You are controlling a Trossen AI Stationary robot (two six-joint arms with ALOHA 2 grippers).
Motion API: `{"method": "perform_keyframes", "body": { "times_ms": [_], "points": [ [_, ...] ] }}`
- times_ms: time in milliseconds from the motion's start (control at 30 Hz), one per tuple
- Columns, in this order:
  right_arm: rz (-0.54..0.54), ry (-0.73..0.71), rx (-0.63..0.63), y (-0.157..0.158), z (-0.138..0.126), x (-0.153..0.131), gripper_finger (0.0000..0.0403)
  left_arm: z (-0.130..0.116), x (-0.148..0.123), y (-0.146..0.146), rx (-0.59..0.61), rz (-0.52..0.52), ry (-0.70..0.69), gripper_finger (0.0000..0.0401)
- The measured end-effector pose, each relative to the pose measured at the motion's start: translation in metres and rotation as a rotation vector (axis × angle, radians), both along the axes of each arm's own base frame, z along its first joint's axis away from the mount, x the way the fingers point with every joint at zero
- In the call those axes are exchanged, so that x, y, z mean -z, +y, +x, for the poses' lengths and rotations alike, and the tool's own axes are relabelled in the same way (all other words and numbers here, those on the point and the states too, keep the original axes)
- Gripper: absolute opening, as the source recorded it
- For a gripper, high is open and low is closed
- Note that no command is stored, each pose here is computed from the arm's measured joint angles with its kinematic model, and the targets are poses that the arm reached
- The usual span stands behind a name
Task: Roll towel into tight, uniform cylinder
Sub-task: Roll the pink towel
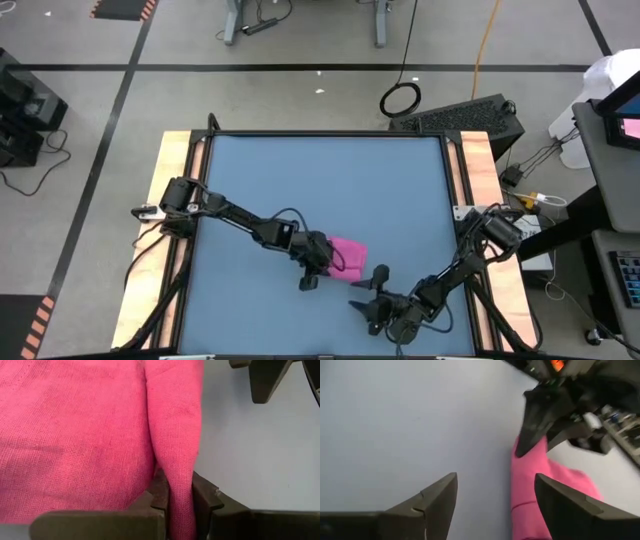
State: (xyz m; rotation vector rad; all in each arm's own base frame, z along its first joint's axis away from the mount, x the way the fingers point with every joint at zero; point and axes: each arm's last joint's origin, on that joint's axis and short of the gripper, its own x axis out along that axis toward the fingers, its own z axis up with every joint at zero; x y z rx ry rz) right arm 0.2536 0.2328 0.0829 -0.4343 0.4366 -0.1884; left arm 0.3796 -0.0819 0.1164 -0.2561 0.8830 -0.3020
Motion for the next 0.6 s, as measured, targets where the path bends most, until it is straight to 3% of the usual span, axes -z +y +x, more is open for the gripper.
{"method": "perform_keyframes", "body": {
  "times_ms": [133,367,600],
  "points": [
    [-0.018,-0.020,0.020,-0.005,0.007,-0.002,0.0254,0.000,0.000,0.000,-0.002,0.000,-0.001,0.0039],
    [0.107,0.011,0.092,-0.024,0.020,0.003,0.0252,0.000,0.000,0.000,-0.005,0.003,-0.003,0.0040],
    [0.202,0.049,0.161,-0.037,0.025,0.007,0.0210,0.000,0.000,0.000,-0.005,0.004,-0.002,0.0040]
  ]
}}
